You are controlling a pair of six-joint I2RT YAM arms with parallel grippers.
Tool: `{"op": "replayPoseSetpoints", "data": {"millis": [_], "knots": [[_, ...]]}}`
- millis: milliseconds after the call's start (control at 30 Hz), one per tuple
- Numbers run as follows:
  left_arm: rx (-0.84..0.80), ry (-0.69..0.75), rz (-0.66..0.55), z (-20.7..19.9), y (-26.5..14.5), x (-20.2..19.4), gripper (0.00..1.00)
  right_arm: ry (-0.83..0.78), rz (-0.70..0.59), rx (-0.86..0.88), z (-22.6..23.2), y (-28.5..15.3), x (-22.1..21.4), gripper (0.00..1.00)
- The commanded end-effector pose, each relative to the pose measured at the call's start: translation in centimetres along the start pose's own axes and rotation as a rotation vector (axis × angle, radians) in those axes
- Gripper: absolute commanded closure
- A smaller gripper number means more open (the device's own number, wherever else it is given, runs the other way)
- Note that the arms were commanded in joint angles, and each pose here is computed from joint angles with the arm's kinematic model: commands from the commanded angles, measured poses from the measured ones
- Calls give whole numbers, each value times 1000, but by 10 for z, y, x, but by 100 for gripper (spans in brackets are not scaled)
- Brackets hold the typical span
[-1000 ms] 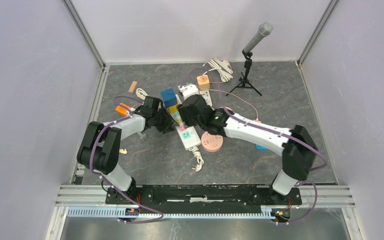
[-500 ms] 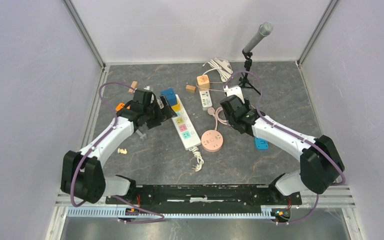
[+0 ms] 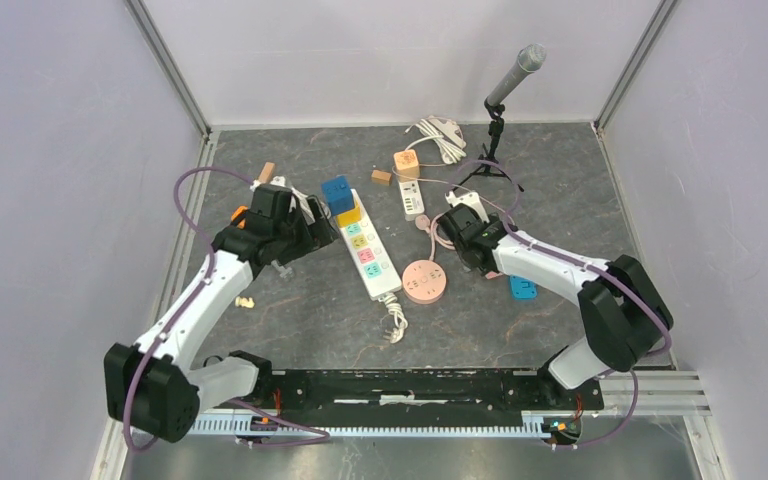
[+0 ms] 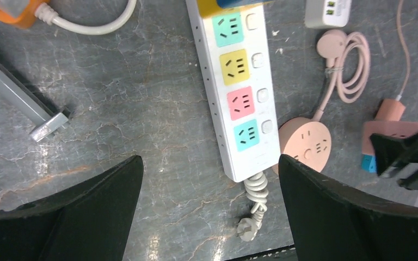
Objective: Pull the plug off the socket
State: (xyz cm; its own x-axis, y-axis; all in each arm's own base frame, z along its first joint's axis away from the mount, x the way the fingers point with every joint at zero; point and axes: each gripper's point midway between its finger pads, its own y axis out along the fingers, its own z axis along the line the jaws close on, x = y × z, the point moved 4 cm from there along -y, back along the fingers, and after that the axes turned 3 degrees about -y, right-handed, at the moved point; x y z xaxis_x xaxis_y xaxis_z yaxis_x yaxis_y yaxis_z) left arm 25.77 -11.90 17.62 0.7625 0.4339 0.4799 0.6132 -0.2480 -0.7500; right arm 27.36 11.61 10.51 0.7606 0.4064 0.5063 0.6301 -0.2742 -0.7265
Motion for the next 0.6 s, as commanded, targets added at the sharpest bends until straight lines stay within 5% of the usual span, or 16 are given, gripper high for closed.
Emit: {"op": "replayPoseSetpoints", "data": {"millis": [0, 167, 367, 567], "knots": [[-9, 35, -68, 4, -20, 4, 0, -22, 56, 10, 4, 3, -12, 86], [-9, 37, -67, 7, -28, -1, 0, -33, 106, 82, 15, 3, -23, 60], [-18, 50, -78, 8, -40, -2, 0, -7, 66, 175, 22, -8, -17, 16], [-43, 42, -90, 7, -52, -4, 0, 32, -19, 328, 33, -26, 2, 6]]}}
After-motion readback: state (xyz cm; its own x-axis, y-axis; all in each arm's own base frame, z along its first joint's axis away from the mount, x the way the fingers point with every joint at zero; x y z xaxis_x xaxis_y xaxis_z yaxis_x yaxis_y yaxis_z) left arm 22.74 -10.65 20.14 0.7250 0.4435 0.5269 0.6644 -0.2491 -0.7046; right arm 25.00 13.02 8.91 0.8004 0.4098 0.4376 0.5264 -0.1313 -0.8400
